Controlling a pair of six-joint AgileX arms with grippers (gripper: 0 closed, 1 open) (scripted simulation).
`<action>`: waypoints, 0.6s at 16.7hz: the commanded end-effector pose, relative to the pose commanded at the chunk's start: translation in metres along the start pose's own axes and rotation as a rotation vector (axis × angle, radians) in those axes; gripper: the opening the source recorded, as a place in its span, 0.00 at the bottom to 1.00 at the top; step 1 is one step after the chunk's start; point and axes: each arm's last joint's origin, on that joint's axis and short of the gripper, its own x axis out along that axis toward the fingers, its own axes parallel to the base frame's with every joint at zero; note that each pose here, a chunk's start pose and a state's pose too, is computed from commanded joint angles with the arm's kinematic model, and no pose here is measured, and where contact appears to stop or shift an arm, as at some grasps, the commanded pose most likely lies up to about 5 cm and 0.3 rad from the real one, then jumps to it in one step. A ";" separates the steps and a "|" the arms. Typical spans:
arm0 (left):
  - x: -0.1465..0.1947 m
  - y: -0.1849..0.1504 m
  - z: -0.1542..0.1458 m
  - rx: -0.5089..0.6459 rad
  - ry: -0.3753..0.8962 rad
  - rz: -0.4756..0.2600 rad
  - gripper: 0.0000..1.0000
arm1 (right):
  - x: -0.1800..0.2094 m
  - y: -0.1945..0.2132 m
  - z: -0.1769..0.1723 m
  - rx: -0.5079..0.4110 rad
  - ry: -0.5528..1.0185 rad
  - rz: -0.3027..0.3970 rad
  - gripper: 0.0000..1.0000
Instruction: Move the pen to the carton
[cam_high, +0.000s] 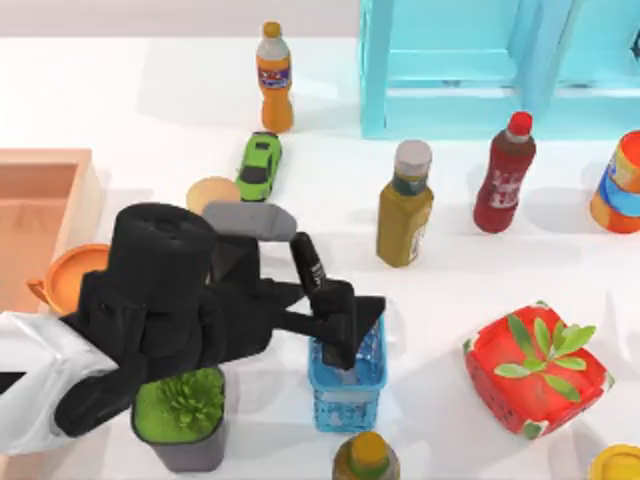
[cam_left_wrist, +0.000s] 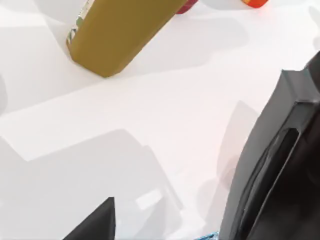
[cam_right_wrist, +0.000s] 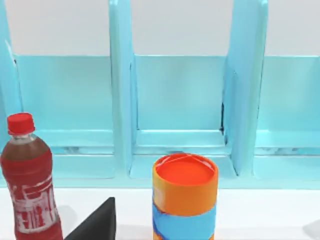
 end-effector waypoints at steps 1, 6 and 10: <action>0.008 0.001 -0.004 0.001 -0.001 0.000 1.00 | 0.000 0.000 0.000 0.000 0.000 0.000 1.00; 0.023 0.008 -0.022 0.000 0.013 0.011 1.00 | 0.000 0.000 0.000 0.000 0.000 0.000 1.00; 0.023 0.008 -0.022 0.000 0.013 0.011 0.92 | 0.000 0.000 0.000 0.000 0.000 0.000 1.00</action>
